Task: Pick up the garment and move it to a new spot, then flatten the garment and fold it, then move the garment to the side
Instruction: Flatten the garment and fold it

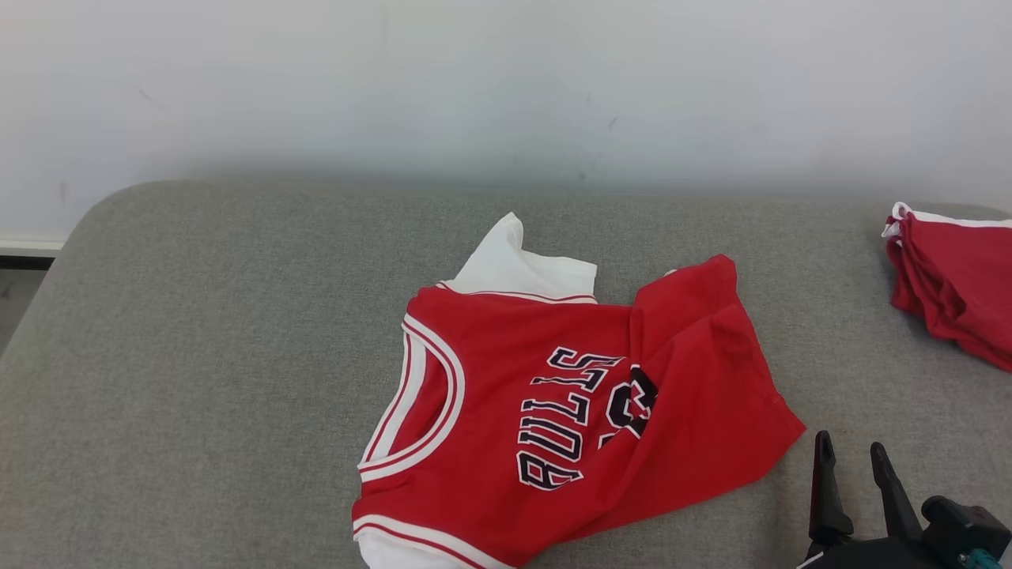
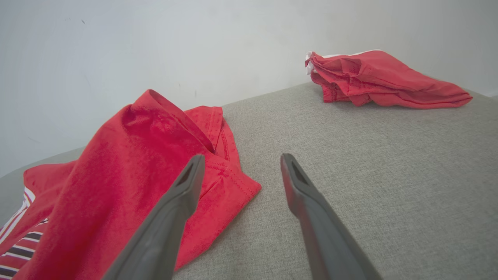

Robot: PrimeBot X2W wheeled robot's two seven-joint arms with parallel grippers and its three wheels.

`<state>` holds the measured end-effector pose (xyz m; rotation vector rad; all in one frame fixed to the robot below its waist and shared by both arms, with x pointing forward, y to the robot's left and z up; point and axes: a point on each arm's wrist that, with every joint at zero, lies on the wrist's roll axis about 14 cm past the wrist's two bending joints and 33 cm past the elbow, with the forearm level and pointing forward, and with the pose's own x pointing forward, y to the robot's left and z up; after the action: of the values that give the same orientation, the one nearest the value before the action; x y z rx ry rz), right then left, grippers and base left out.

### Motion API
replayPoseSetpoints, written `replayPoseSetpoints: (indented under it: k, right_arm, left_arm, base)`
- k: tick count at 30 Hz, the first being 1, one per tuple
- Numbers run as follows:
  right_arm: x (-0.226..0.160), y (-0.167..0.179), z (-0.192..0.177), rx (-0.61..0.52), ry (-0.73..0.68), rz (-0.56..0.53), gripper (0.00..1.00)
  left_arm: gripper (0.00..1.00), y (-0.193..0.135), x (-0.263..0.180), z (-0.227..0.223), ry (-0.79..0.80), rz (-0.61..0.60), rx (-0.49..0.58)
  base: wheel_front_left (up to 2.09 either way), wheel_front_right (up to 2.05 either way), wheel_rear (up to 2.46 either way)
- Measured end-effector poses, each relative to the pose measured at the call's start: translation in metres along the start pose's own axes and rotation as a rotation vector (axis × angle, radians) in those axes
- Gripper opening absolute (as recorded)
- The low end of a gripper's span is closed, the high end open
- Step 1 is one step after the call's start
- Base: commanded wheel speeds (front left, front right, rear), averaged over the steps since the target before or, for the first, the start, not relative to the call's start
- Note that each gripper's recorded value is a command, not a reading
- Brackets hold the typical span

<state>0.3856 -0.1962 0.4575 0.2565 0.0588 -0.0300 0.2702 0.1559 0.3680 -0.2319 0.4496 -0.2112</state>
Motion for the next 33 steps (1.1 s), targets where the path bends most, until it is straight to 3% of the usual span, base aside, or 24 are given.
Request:
replayPoseSetpoints:
  k: [9, 15, 23, 33]
  right_arm:
    - [0.002, 0.005, -0.014, -0.036, 0.052, 0.035, 1.0]
    - [0.011, 0.001, -0.024, -0.151, 0.109, 0.088, 1.0]
    - [0.051, 0.001, -0.03, -0.3, 0.208, 0.163, 1.0]
    - [0.069, 0.005, -0.056, -0.348, 0.346, 0.198, 1.0]
  left_arm:
    - [1.0, -0.005, -0.009, -0.027, 0.041, 0.031, -0.064]
    - [1.0, -0.005, 0.001, -0.003, -0.032, 0.036, -0.047]
    - [1.0, -0.011, 0.011, 0.005, -0.049, 0.024, -0.021]
    - [1.0, -0.015, 0.017, 0.015, -0.078, 0.015, -0.02]
  base:
    - [0.0, 0.0, 0.0]
    - [0.0, 0.0, 0.0]
    - [0.0, 0.0, 0.0]
    - [0.0, 0.0, 0.0]
